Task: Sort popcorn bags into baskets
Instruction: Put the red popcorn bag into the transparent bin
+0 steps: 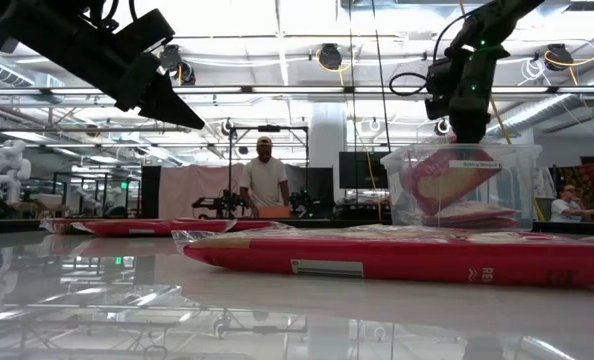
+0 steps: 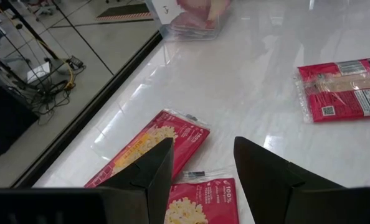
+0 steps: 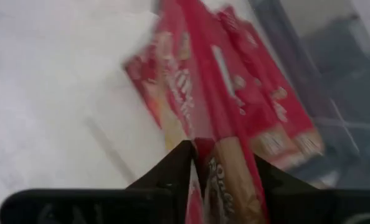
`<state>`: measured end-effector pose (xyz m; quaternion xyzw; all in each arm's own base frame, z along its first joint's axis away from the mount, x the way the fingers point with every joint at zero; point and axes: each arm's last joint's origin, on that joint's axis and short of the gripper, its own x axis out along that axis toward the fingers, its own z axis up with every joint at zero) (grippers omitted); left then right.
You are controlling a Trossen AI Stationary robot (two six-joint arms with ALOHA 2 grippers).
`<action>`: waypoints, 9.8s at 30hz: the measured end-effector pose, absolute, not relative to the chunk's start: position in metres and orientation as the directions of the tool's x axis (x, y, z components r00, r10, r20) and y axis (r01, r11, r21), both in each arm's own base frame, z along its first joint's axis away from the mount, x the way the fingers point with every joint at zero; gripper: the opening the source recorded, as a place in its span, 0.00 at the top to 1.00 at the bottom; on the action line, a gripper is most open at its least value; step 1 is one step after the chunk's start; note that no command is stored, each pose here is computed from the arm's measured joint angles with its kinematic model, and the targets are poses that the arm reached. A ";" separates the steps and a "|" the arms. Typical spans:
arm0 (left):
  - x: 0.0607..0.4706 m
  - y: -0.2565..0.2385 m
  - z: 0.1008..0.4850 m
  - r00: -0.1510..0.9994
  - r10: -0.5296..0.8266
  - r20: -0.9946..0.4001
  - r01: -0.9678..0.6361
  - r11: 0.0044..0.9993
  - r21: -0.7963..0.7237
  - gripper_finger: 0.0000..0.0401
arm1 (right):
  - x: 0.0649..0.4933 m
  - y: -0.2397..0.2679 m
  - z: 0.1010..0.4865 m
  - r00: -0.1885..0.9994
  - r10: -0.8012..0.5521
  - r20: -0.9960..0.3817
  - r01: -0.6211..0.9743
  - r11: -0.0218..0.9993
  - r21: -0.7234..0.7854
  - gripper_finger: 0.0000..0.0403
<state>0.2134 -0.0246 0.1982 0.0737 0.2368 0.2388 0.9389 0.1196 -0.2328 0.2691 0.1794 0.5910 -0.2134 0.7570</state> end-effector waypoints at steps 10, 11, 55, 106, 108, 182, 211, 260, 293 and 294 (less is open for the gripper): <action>0.213 -0.025 0.198 0.774 0.484 -0.409 -0.416 0.875 0.248 0.56 | 0.116 -0.237 0.269 0.067 -0.216 -0.974 0.628 0.767 -0.127 0.63; 0.213 -0.025 0.198 0.774 0.484 -0.409 -0.417 0.875 0.245 0.56 | 0.116 -0.238 0.270 0.056 -0.231 -0.971 0.636 0.758 -0.143 0.63; 0.178 -0.049 0.150 0.621 0.254 -0.742 -0.237 0.963 0.132 0.56 | 0.196 -0.006 0.158 0.920 -0.107 -0.377 0.140 0.988 0.063 0.61; 0.245 -0.091 0.179 0.715 0.412 -0.565 0.545 0.177 0.819 0.88 | 0.317 0.026 0.167 0.977 -0.140 -0.158 0.175 0.956 0.236 0.61; 0.251 -0.090 0.188 0.726 0.414 -0.549 0.550 0.129 0.825 0.89 | 0.321 0.017 0.174 0.975 -0.117 -0.189 0.160 0.959 0.232 0.61; 0.287 -0.055 0.222 0.818 0.380 -0.433 -0.222 0.901 0.372 0.40 | 0.261 -0.018 0.240 0.964 0.234 -0.126 -0.227 0.972 0.062 0.98; 0.267 -0.119 0.224 0.990 0.076 -0.120 -0.062 0.992 0.111 0.68 | 0.272 0.069 0.215 0.880 0.241 0.410 -0.168 0.964 -0.206 0.97; 0.206 -0.031 0.208 0.776 0.235 -0.585 -0.205 0.972 0.119 0.93 | 0.283 0.009 0.246 0.911 -0.239 -0.335 0.245 0.969 -0.026 0.63; 0.218 -0.007 0.195 0.721 0.276 -0.636 -0.207 0.961 0.182 0.92 | 0.355 -0.039 0.148 0.879 -0.093 -0.468 0.044 0.992 -0.115 0.79; 0.218 -0.007 0.195 0.721 0.276 -0.636 -0.207 0.961 0.182 0.92 | 0.355 -0.039 0.148 0.879 -0.093 -0.469 0.044 0.992 -0.115 0.84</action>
